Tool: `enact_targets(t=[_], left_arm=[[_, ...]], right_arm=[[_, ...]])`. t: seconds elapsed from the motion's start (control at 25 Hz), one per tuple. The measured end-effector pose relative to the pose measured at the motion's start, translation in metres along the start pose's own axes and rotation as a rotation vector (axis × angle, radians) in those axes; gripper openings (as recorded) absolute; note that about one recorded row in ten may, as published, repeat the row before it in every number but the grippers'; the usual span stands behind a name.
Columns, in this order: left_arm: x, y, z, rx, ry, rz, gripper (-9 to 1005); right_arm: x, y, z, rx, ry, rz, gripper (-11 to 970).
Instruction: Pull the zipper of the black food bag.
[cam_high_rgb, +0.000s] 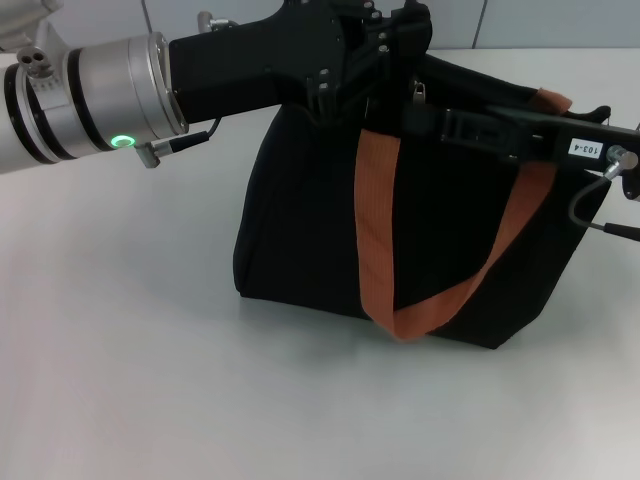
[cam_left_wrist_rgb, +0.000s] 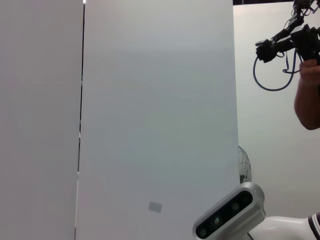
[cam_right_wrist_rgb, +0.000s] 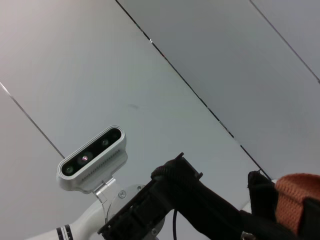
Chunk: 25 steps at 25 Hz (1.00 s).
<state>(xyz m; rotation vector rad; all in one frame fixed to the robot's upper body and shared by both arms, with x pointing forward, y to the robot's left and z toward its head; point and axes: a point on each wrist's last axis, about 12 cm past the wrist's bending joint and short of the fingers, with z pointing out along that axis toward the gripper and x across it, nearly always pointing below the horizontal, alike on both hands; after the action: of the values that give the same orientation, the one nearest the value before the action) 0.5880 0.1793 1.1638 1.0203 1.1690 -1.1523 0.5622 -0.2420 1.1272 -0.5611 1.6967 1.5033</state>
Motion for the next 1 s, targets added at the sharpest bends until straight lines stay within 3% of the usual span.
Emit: enact_targets(t=[0.24,0.4,0.6,1.0], left_arm=[[-0.0002,0.0,0.0003,0.001,-0.002,0.0,71],[-0.0001,-0.0001,0.0003,0.002,-0.002,0.0,72],[-0.0001,-0.0002,0.0003,0.002,-0.002,0.0,75],[-0.0003,-0.0006,-0.0006,0.0,-0.01,0.0,79]], right_arm=[[0.0014,-0.0029,-0.0017,0.027,-0.015,0.005,274],[0.003,-0.0038,-0.0009,0.031,-0.016,0.005,118],[0.0031,-0.0041,-0.0002,0.032,-0.014,0.001,2],[0.0037,0.0002,-0.008,0.007,-0.037,0.012,0]])
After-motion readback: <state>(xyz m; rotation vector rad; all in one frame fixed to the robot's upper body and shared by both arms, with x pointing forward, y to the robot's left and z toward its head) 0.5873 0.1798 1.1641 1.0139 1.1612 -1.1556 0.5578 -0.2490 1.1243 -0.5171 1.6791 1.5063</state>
